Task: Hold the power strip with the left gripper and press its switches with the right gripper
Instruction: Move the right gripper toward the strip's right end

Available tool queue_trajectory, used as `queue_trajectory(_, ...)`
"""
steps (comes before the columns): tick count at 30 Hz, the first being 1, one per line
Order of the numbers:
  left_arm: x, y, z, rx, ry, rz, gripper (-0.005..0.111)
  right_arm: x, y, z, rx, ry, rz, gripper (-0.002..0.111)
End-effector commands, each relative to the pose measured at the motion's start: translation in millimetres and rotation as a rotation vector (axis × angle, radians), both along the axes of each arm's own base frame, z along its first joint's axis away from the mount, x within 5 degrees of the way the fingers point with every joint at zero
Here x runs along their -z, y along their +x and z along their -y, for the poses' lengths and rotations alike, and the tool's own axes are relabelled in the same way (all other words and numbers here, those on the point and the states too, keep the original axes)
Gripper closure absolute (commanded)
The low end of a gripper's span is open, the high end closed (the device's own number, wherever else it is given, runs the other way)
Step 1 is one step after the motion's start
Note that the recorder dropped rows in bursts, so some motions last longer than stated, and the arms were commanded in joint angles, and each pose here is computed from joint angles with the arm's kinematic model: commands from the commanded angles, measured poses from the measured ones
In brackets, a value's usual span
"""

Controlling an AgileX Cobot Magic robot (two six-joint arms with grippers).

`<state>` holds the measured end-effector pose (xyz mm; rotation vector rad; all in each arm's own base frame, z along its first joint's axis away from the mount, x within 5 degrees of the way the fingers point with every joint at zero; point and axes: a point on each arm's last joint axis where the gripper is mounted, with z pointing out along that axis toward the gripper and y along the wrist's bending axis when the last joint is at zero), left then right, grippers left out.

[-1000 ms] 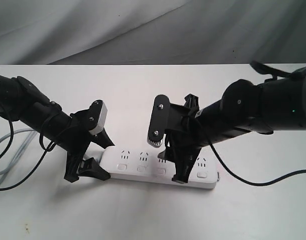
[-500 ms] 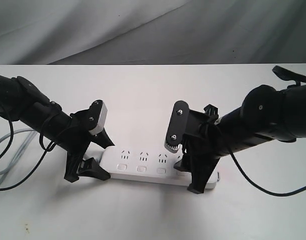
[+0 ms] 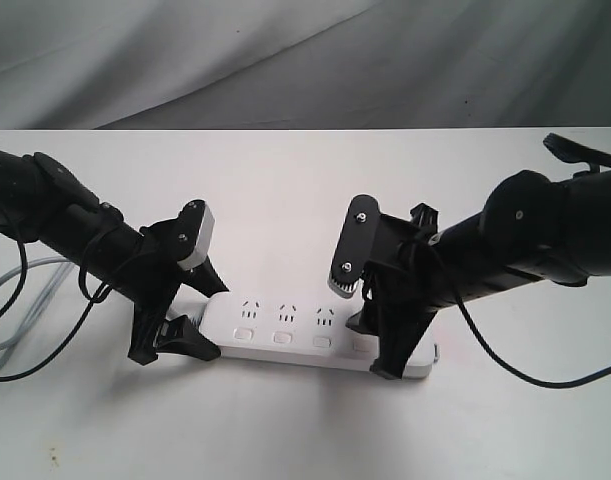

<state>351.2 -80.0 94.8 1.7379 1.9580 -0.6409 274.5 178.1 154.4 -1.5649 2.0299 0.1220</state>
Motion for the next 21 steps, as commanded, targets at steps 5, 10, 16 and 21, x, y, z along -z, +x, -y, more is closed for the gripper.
queue_trajectory(5, 0.8, 0.1, -0.5, 0.018, 0.023, 0.012, 0.039, 13.7, 2.5, 1.8, 0.036, -0.007, -0.029, 0.055)
queue_trajectory(10, 0.8, 0.1, -0.5, 0.016, 0.023, 0.01, 0.039, 13.1, 4.2, 2.1, 0.044, -0.007, -0.01, 0.055)
queue_trajectory(16, 0.8, 0.1, -0.5, 0.016, 0.023, 0.01, 0.039, 13.6, 2.7, 1.7, 0.04, -0.005, -0.028, 0.055)
queue_trajectory(21, 0.8, 0.1, -0.5, 0.018, 0.023, 0.012, 0.039, 14.1, 1.4, 1.5, 0.033, -0.005, -0.042, 0.055)
